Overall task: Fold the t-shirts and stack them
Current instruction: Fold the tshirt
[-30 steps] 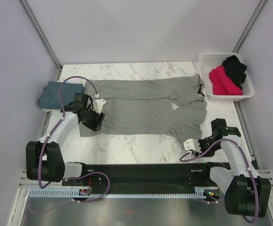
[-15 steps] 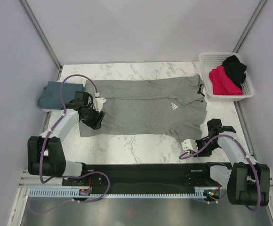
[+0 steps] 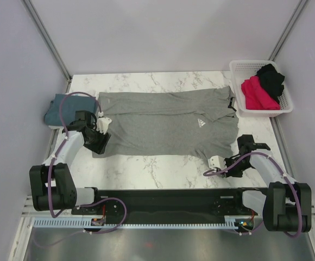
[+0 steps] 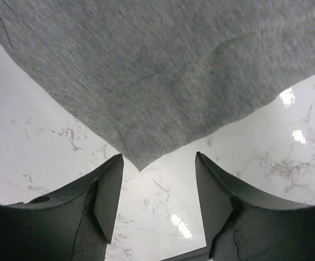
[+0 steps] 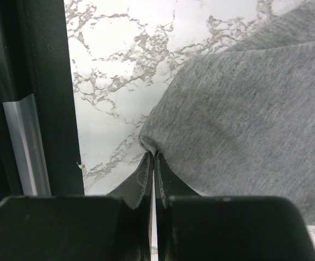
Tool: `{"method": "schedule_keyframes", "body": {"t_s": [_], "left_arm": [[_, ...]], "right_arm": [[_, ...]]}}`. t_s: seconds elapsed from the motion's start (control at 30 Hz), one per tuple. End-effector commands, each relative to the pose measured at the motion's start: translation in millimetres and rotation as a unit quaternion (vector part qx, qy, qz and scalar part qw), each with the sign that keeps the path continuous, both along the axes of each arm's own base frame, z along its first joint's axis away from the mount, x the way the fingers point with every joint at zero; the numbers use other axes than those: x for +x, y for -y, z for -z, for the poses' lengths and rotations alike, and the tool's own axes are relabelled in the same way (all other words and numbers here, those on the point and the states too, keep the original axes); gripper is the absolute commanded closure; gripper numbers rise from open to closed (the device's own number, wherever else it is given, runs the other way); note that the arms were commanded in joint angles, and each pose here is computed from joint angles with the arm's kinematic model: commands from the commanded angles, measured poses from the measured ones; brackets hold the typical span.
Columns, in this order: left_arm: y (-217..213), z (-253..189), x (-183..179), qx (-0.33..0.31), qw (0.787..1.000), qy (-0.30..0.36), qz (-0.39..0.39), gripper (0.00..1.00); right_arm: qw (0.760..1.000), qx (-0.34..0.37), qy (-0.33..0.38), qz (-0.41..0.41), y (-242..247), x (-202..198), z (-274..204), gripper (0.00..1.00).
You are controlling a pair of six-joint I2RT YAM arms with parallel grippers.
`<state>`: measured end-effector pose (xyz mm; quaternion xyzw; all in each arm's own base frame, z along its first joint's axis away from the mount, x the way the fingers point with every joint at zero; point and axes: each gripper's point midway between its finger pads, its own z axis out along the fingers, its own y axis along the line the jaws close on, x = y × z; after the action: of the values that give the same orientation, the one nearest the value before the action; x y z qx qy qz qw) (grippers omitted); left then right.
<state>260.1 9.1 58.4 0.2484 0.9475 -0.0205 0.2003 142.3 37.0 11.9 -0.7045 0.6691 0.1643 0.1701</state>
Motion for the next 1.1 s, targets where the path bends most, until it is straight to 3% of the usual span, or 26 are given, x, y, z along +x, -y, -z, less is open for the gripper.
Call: {"method": "schedule_keyframes", "body": {"t_s": [0.0, 0.17, 0.47, 0.83, 0.93, 1.07], "left_arm": [[-13.5, -2.5, -11.6, 0.042, 0.998, 0.008, 0.055, 0.37], [-25.5, 3.6, -12.9, 0.077, 0.991, 0.013, 0.111, 0.36], [-35.3, 17.0, -0.2, 0.041, 0.997, -0.024, 0.054, 0.4], [-31.6, 36.9, -9.4, 0.017, 0.996, -0.063, 0.055, 0.51], [-30.2, 41.6, -13.0, 0.01, 0.996, -0.074, 0.056, 0.59], [-28.2, 44.8, -17.3, -0.005, 0.995, -0.087, 0.056, 0.8]], "right_arm": [[0.999, 0.013, 0.04, 0.003, -5.5, 22.5, -5.0, 0.96], [0.999, 0.012, 0.039, 0.011, -6.8, 25.9, -4.9, 0.96], [0.999, 0.009, 0.042, 0.027, -8.5, 31.9, -6.4, 0.96], [0.999, 0.003, 0.04, 0.032, -13.4, 33.4, -6.0, 0.96], [0.999, 0.0, 0.041, 0.032, -14.4, 34.7, -4.7, 0.96], [0.998, -0.002, 0.042, 0.043, -15.4, 39.2, -5.6, 0.98]]}}
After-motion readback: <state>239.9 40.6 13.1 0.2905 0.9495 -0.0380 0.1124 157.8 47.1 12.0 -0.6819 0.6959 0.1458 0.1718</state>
